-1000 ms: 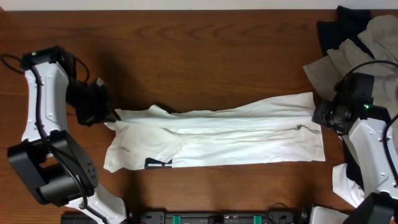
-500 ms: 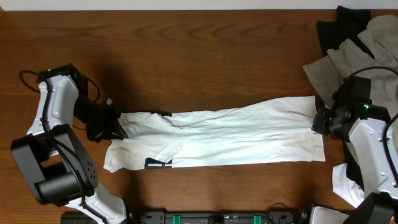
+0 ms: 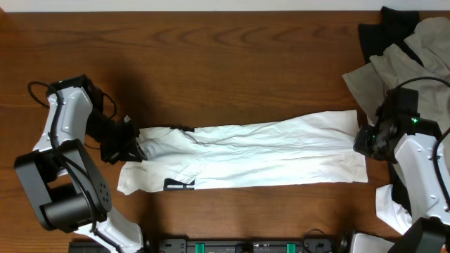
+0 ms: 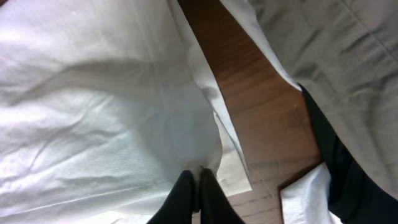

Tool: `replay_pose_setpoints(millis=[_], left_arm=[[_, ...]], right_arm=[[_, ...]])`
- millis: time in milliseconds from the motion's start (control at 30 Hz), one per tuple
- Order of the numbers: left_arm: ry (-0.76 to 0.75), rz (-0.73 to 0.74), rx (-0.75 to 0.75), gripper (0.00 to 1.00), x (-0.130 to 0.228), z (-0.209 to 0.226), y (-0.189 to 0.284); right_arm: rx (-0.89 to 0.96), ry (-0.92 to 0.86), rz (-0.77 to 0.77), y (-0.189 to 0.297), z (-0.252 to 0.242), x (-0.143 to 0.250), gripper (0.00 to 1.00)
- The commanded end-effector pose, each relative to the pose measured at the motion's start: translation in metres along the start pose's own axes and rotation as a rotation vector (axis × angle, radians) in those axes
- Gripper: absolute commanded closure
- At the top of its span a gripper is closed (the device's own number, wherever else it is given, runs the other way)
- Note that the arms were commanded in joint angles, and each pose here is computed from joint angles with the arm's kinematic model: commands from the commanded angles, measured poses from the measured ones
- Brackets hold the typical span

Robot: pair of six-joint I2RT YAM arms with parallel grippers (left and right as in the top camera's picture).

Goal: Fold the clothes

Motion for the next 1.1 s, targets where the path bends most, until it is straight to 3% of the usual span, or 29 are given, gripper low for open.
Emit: replay_pose_setpoints(millis=[0, 233, 633, 1067], left_arm=[[-0.017, 0.0, -0.03, 0.92, 0.006, 0.003, 0.001], [-0.014, 0.004, -0.044, 0.84, 0.006, 0.005, 0.001], [-0.018, -0.014, -0.027, 0.85, 0.003, 0.003, 0.001], [-0.112, -0.118, -0.01, 0.9, -0.018, -0.02, -0.006]], right_arm=[[0.023, 0.004, -0.022, 0.005, -0.004, -0.004, 0.93], [0.048, 0.005, -0.013, 0.005, -0.007, -0.002, 0.88], [0.001, 0.006, 0.001, 0.005, -0.002, 0.0, 0.86], [-0.05, 0.014, 0.152, -0.027, 0.009, 0.01, 0.87]])
Point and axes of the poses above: each gripper's point midway between its finger pads, its own y axis back along the fingers, its own z axis along the line the jaws close on, x = y × z, the point moved 5 cm from there along y, back along the fingers
